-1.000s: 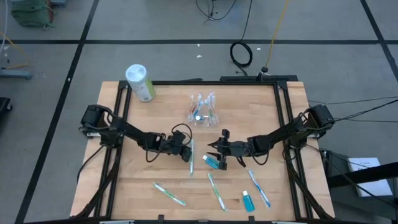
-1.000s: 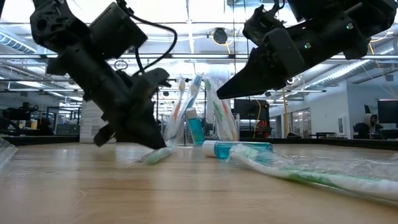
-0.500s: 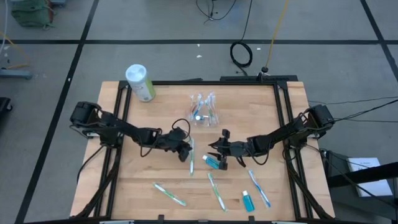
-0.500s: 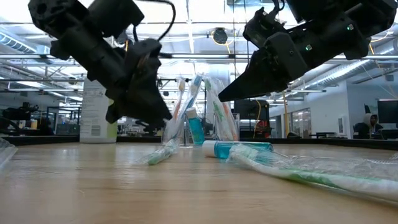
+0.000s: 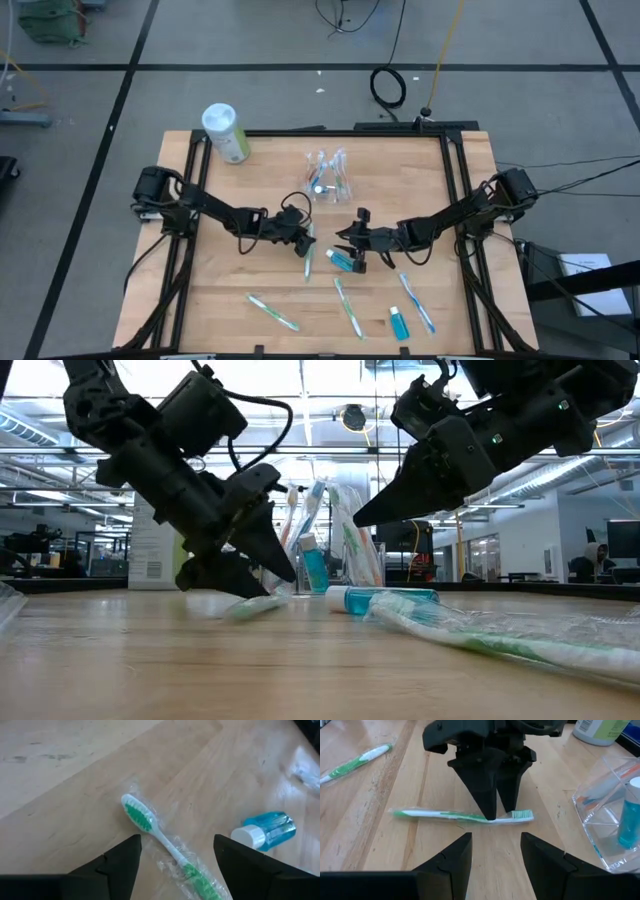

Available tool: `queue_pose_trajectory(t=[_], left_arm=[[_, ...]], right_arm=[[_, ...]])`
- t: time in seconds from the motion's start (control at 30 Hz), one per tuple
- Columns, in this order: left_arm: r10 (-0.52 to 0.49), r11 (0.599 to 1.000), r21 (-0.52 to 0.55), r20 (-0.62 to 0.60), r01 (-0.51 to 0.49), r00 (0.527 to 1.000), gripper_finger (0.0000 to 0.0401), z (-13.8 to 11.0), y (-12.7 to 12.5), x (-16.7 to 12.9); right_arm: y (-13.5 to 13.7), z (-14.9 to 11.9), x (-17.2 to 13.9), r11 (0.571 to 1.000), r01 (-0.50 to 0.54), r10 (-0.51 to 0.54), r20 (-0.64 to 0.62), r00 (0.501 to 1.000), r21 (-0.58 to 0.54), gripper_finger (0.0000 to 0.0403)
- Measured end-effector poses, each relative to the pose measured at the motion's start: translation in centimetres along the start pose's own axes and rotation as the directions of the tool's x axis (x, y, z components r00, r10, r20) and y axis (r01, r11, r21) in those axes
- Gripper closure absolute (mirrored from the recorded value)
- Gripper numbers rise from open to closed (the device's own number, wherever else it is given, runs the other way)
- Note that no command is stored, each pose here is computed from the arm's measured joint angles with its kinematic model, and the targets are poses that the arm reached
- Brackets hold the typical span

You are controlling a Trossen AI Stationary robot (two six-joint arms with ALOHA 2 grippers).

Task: Pick & Place toothbrushing station
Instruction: Put the green toothbrush to the left of the transparent organizer

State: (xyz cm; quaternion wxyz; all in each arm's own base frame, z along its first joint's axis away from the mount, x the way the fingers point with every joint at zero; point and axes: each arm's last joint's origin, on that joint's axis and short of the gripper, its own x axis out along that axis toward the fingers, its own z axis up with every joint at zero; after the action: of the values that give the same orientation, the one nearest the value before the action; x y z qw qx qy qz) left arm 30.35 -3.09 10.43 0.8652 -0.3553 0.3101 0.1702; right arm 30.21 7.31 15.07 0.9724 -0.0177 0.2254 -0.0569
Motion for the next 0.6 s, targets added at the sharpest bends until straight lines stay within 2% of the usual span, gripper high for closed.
queue_pose_trajectory(t=[0.1, 0.2, 0.47, 0.6], left_arm=[[0.018, 0.999, 0.028, -0.008, -0.018, 1.000, 0.0145, -0.3, 0.3, 0.3], [0.019, 0.998, 0.060, -0.004, -0.018, 1.000, 0.0168, -0.2, 0.3, 0.3], [0.055, 0.985, 0.161, 0.031, -0.059, 0.998, 0.0285, 0.6, 1.1, 0.5], [0.037, 0.982, 0.183, 0.005, -0.037, 0.999, 0.0342, 1.3, 1.8, 0.6]], right_arm=[[0.0, 0.0, 0.0, 1.000, 0.000, 0.000, -0.001, 1.000, 0.000, 0.0243], [0.0, 0.0, 0.0, 1.000, 0.000, 0.000, -0.001, 1.000, -0.001, 0.0243], [0.0, 0.0, 0.0, 1.000, 0.000, 0.000, 0.002, 1.000, 0.001, 0.0243], [0.0, 0.0, 0.0, 1.000, 0.000, 0.000, 0.002, 1.000, 0.002, 0.0243]])
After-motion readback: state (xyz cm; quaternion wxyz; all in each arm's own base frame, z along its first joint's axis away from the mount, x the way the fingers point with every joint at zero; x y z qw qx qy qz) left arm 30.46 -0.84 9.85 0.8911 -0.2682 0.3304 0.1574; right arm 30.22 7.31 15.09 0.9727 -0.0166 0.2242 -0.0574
